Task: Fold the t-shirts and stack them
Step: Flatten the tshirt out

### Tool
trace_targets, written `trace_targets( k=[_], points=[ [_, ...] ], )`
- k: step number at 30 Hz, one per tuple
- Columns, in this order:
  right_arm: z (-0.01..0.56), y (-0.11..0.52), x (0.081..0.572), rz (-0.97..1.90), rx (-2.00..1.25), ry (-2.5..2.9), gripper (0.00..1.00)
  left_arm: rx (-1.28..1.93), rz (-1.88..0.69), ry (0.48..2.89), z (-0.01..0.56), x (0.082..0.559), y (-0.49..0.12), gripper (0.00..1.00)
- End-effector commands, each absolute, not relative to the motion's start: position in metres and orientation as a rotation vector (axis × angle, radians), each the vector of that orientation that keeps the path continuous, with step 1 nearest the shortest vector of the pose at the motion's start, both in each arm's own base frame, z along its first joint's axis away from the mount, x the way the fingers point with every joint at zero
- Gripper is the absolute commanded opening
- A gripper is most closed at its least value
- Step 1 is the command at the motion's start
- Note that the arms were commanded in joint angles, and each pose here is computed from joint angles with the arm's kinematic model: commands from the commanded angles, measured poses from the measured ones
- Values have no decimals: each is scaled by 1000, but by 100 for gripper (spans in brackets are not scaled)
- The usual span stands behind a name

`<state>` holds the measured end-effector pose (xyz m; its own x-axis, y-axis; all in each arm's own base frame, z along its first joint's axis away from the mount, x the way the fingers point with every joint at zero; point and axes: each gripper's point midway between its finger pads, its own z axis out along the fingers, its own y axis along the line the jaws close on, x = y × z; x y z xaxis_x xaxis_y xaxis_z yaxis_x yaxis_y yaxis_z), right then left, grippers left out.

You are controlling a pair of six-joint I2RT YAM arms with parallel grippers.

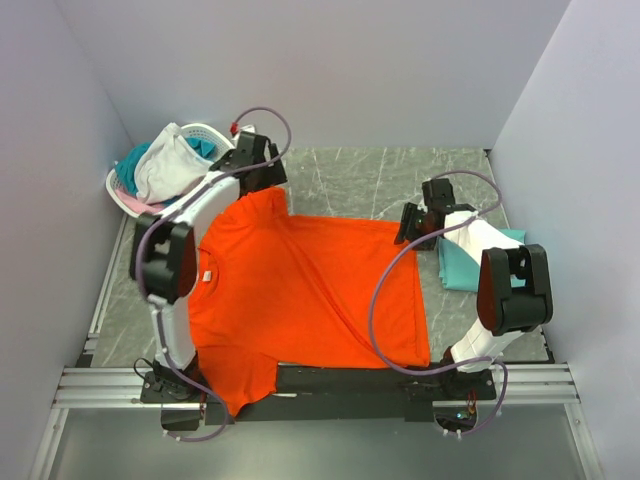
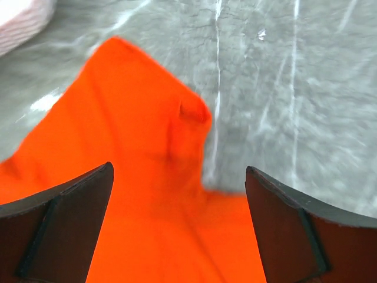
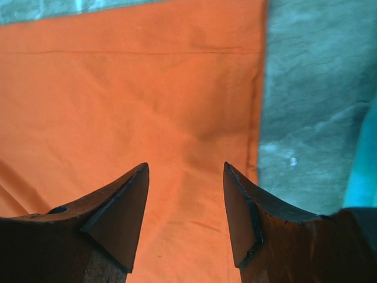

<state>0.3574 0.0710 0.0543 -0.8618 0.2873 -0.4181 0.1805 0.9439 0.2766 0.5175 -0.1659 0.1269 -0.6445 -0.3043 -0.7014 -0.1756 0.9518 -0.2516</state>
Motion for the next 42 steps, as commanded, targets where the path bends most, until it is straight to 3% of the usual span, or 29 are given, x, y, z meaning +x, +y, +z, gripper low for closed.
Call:
trace_targets(
  k=[1,14,22,27,36,42],
  points=[
    [72,87,369,329,248,2586,61,-443,-240,2171,169,503,-145,99],
    [32,98,384,162,277,2705,61,-592,-254,2340,81,456,-100,99],
    [8,66,405,51,371,2786,60,-610,-248,2410,43,473,-103,99],
    [10,55,443,70,396,2790,60,-629,-222,2452,22,489,-101,99],
    [18,32,493,45,368,2777,60,-626,-251,2447,18,526,-108,99],
    [64,41,509,141,269,2680,60,-591,-301,2364,61,539,-111,99]
  ],
)
